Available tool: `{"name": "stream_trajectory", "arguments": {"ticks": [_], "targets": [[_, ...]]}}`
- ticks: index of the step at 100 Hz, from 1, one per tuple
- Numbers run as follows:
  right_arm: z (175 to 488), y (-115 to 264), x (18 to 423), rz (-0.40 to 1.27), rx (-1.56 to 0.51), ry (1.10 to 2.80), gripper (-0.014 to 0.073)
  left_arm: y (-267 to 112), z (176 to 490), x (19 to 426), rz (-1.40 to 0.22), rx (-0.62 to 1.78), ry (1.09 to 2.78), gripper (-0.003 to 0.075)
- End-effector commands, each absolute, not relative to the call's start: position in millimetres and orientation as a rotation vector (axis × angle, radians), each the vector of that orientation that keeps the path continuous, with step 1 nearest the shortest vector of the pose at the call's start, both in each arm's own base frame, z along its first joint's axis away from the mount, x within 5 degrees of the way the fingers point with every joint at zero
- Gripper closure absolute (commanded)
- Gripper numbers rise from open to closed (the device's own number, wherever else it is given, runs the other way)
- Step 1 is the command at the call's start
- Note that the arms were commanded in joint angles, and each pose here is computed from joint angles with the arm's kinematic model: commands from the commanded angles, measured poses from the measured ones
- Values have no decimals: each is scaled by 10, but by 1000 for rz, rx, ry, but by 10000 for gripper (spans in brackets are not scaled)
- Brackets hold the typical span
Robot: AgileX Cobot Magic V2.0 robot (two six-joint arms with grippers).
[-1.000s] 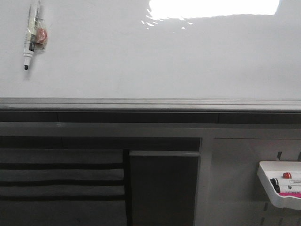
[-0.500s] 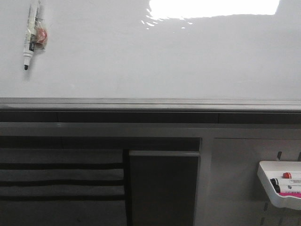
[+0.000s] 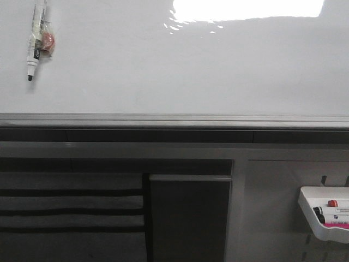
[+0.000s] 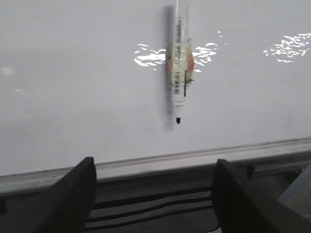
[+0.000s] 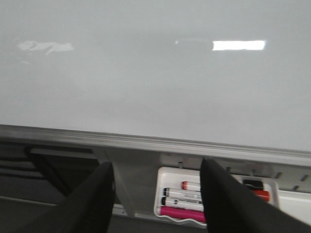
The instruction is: Write number 3 on whiteboard
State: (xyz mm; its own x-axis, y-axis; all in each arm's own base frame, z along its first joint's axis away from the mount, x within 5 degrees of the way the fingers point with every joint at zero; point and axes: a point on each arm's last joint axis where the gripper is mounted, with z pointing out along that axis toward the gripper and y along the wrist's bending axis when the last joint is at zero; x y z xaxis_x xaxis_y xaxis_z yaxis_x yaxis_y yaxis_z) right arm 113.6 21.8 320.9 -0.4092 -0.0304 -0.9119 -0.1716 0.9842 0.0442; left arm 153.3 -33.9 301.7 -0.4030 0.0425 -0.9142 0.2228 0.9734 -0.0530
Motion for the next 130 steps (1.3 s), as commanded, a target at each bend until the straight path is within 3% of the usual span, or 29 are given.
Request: {"name": "stream_trajectory", "arguments": {"ticks": [1, 37, 64, 89, 99, 118, 130], "targets": [[3373, 329, 1214, 218, -216, 1892, 251, -416, 3180, 1689, -215, 190, 1850, 248], [3348, 754, 1167, 428, -508, 1853, 251, -668, 3016, 2371, -213, 235, 1942, 248], [3341, 786, 1143, 446, -539, 1856, 251, -801, 2854, 2867, -163, 298, 2005, 248], [3336, 786, 1141, 445, -541, 1862, 251, -847, 2818, 3075, -152, 297, 1983, 254], [3336, 786, 1141, 445, -541, 1862, 251, -855, 2779, 3106, -150, 299, 1993, 316], [3334, 785, 1140, 445, -542, 1864, 251, -851, 2802, 3088, -152, 299, 1992, 558], [3325, 784, 1137, 443, -545, 1874, 251, -837, 2867, 3015, -157, 306, 2009, 669]]}}
